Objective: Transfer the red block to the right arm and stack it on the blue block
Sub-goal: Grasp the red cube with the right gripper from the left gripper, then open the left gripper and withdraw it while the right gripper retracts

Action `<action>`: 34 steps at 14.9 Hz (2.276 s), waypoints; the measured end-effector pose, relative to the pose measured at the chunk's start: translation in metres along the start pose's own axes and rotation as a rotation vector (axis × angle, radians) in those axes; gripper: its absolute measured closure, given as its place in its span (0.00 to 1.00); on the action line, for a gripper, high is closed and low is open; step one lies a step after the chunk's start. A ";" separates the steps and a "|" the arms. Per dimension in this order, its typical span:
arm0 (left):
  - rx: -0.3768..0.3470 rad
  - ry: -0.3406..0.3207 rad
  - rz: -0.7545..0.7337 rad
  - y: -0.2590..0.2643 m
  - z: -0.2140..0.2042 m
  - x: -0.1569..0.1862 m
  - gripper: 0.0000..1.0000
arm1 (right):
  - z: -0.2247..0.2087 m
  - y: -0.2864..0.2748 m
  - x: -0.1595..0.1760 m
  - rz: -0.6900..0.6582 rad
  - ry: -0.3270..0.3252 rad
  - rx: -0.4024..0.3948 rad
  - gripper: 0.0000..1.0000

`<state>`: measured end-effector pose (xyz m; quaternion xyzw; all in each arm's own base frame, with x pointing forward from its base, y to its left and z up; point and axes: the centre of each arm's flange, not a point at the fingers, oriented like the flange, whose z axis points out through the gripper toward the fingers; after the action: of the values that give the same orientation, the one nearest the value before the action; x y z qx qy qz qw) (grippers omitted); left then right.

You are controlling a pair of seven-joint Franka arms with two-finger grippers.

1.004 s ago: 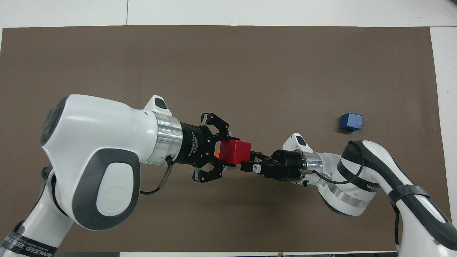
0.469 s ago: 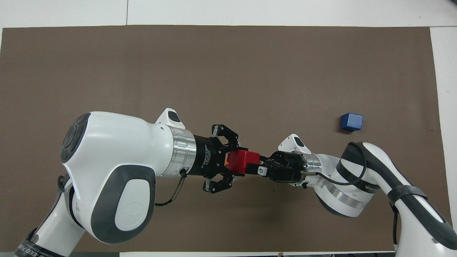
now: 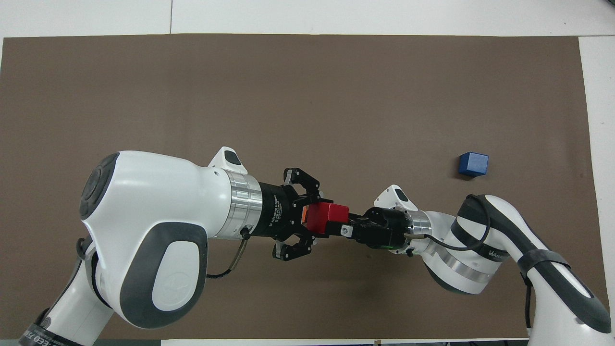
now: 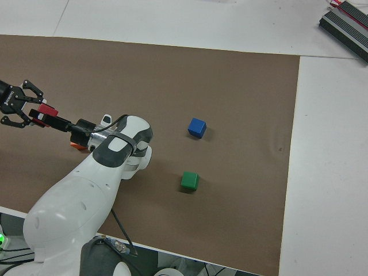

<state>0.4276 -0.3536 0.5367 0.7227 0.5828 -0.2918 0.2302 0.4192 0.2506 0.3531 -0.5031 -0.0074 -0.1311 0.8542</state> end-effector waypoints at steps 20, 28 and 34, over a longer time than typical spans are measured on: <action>-0.023 0.000 -0.005 -0.007 -0.026 0.005 0.00 | -0.010 -0.003 0.009 0.054 0.022 -0.002 0.39; -0.027 0.356 0.086 0.008 -0.110 0.062 0.00 | -0.085 -0.070 0.075 0.149 -0.139 -0.389 0.39; 0.044 0.548 0.314 0.016 -0.203 0.157 0.00 | -0.147 -0.170 0.117 0.108 -0.376 -0.940 0.39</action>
<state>0.4977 -0.1096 0.5750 0.8603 0.4981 -0.0599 0.0910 0.4756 0.0201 0.4430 -0.8476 -0.0751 0.0170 0.5250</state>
